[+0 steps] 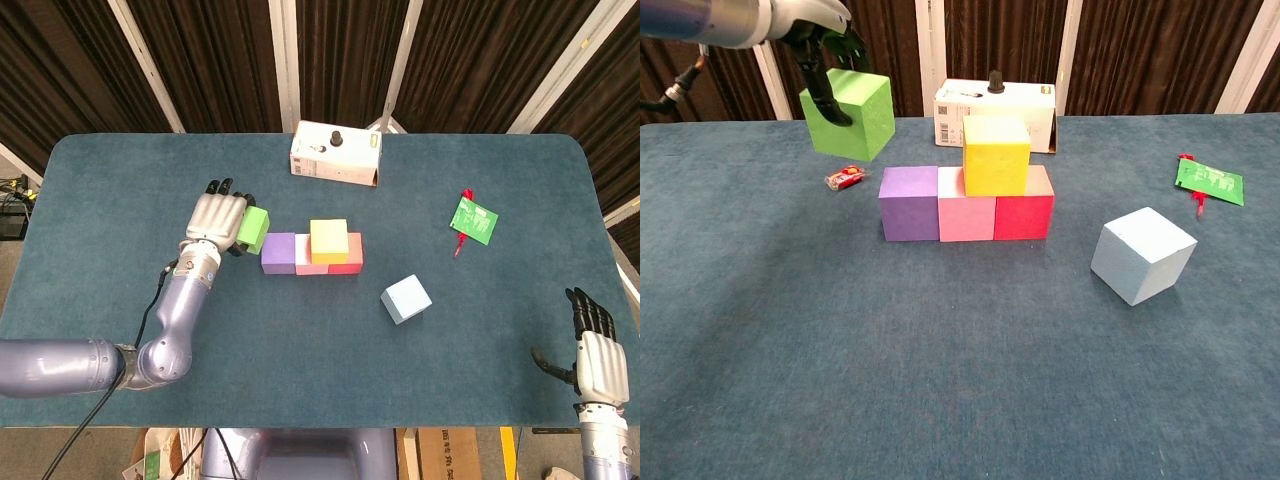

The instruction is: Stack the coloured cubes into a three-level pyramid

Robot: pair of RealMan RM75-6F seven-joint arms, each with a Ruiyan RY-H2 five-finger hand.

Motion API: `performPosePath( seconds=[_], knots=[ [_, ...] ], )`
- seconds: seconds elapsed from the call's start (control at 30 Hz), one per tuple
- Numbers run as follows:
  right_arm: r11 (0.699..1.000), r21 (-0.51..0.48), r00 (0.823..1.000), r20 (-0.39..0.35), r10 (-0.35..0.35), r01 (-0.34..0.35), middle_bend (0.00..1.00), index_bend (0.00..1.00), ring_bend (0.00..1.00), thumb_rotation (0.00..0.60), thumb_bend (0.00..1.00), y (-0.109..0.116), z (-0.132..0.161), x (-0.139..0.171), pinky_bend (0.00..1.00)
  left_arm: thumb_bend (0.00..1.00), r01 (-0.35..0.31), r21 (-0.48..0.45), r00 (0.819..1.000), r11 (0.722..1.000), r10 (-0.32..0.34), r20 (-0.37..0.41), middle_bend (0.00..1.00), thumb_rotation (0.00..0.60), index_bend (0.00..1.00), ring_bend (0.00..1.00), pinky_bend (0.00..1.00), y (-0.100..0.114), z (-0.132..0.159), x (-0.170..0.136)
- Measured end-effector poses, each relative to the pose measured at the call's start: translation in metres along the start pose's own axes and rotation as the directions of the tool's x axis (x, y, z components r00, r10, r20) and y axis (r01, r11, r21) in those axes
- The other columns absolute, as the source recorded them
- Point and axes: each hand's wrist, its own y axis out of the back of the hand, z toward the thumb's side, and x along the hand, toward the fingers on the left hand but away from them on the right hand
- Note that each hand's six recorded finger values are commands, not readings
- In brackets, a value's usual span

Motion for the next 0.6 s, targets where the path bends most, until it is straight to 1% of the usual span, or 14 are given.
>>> performPosePath(
  seconds=[0.2,0.43,0.6],
  knots=[
    [1.000,0.002,1.000,0.001,0.000,0.000,0.05,0.03,0.00,0.600,0.25,-0.001,0.000,-0.001,0.00,0.38,0.019,-0.024,1.000,1.000,-0.019,-0.003,0.26,0.600,0.26,0.00,0.00,-0.007,0.013,0.005],
    [1.000,0.000,1.000,0.006,-0.002,0.002,0.05,0.03,0.00,0.600,0.25,0.000,-0.002,-0.002,0.00,0.38,0.020,-0.034,1.000,0.999,-0.020,-0.011,0.26,0.600,0.26,0.00,0.00,-0.007,0.023,0.006],
    [1.000,-0.002,1.000,0.006,0.001,-0.001,0.05,0.03,0.00,0.600,0.26,-0.001,-0.002,-0.003,0.00,0.37,0.022,-0.061,1.000,0.998,-0.023,-0.021,0.26,0.600,0.26,0.00,0.00,-0.009,0.030,0.005]
  ],
)
